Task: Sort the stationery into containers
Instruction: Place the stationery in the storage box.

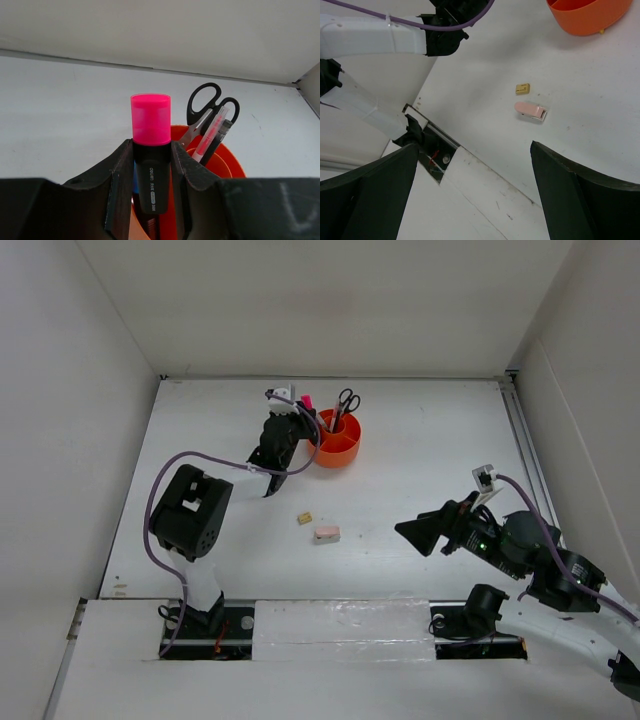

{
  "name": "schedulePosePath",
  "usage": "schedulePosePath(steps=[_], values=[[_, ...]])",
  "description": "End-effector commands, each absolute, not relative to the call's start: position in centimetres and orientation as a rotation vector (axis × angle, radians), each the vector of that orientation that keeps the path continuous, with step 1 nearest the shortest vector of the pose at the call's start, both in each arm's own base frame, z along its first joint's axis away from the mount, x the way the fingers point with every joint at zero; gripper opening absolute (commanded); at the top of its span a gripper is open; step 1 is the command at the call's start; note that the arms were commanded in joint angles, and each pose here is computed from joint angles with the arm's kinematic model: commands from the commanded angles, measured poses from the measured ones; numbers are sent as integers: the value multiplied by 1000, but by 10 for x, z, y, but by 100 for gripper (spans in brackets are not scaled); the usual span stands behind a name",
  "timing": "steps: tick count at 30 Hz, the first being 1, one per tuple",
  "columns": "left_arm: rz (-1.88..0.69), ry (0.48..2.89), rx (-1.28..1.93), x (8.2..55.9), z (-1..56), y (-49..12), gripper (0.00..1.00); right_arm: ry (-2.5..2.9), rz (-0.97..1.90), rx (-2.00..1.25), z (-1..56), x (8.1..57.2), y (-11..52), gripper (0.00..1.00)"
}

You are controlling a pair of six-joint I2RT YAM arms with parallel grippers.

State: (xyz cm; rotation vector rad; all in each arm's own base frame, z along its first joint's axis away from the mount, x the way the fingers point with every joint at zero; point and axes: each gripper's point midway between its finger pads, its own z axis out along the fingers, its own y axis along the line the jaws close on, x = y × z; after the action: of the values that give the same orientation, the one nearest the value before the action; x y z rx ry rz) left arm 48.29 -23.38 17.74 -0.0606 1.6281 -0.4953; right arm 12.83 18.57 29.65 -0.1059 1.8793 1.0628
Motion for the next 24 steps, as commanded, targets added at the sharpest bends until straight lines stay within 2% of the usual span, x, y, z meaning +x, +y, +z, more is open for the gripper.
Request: schedulePosePath(steps=[1,24], values=[[-538,1548,-73,486,197,-236,0,1844,1104,-111,313,125,188,99],[-586,1593,-103,471,173,-234,0,1848,1119,-126,309,124,192,99]])
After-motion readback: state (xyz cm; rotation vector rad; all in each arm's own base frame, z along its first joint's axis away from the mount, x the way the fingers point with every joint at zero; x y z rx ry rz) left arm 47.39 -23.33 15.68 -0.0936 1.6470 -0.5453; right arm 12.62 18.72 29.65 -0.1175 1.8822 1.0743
